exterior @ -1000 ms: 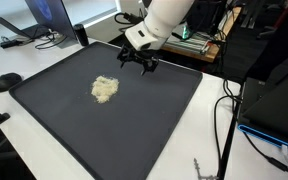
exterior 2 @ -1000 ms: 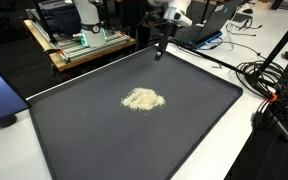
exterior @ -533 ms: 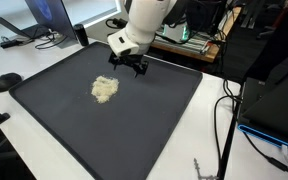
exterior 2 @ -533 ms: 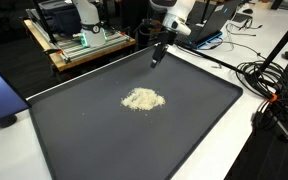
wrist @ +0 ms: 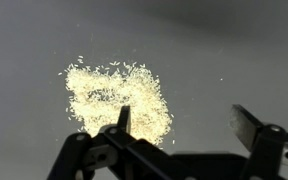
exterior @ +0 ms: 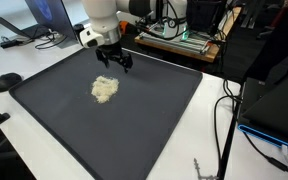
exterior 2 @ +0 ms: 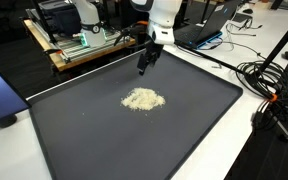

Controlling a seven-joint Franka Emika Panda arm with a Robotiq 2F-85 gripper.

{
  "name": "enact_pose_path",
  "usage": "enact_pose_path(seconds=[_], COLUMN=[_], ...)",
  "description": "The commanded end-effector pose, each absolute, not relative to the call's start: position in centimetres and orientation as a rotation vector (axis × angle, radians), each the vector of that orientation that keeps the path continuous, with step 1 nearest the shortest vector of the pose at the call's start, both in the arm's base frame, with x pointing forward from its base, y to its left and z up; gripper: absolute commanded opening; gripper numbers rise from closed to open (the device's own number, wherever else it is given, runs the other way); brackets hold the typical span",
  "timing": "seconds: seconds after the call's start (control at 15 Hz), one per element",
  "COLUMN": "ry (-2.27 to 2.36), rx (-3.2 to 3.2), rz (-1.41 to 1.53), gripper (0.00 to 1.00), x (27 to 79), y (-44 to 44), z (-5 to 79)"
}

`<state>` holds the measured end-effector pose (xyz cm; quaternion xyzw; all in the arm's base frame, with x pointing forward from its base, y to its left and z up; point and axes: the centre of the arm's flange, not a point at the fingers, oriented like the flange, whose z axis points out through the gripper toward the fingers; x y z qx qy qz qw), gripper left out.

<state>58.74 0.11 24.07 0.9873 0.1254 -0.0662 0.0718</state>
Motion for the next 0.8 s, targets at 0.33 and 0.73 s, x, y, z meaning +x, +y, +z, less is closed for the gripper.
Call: enact_pose_path(seconds=[0.33,0.73], ry=[0.257,0.288], rx=[3.084,3.059], rz=[0.072,0.056], gripper=[1.00,1.00], x=[55.6,53.7], y=[-3.8,-3.3], z=[24.7,23.3])
